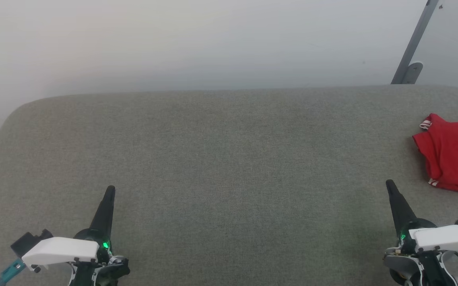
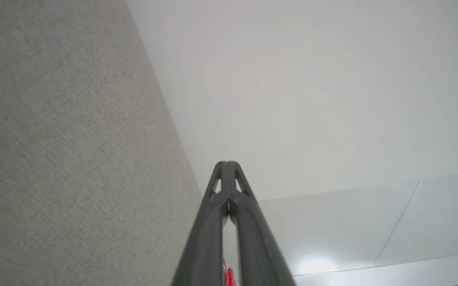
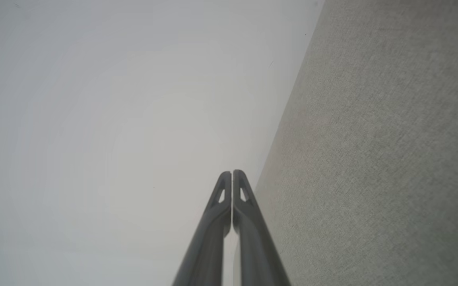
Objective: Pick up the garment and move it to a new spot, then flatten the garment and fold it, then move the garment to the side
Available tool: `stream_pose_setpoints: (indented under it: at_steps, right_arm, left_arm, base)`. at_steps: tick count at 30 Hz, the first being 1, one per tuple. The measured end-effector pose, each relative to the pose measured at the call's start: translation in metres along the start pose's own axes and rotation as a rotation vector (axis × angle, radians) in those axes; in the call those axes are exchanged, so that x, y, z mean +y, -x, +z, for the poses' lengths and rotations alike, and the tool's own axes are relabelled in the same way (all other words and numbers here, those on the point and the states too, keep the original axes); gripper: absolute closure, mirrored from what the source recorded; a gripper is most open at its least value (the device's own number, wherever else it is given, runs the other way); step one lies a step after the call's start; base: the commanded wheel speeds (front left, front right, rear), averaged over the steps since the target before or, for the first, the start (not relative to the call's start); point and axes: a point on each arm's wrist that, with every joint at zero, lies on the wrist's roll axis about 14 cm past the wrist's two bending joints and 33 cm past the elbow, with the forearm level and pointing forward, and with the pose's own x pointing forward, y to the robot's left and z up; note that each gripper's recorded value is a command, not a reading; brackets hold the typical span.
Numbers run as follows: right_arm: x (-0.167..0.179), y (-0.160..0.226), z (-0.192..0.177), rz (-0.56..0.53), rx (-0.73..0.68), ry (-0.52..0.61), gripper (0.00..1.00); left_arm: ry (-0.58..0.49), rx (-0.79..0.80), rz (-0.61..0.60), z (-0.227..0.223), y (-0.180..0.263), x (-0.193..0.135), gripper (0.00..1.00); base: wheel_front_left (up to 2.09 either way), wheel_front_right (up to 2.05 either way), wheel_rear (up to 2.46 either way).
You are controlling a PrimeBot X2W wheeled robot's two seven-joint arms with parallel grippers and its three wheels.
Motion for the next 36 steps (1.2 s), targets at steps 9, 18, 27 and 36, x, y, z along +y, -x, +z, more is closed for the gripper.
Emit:
stream_pose_setpoints:
  at_steps: [9,18,27,36]
  right_arm:
    - [0.0018,-0.0012,-0.0009,0.008,0.005,-0.067,1.0]
    - [0.0062,-0.004,-0.0014,0.024,0.009,-0.129,1.0]
    - [0.0071,-0.0046,-0.0018,0.028,0.011,-0.155,1.0]
    - [0.0071,-0.0046,-0.0019,0.028,0.011,-0.156,1.0]
  left_arm:
    - [0.067,0.006,-0.007,-0.0041,-0.0019,-0.0015,1.0]
    - [0.118,0.017,-0.019,-0.0069,-0.0052,-0.0054,1.0]
    - [0.148,0.018,-0.024,-0.0079,-0.0062,-0.0065,1.0]
    - [0.148,0.018,-0.024,-0.0079,-0.0062,-0.0065,1.0]
  base:
    - [0.0,0.0,0.0]
    - [0.0,0.0,0.0]
    - [0.0,0.0,0.0]
    - [0.0,0.0,0.0]
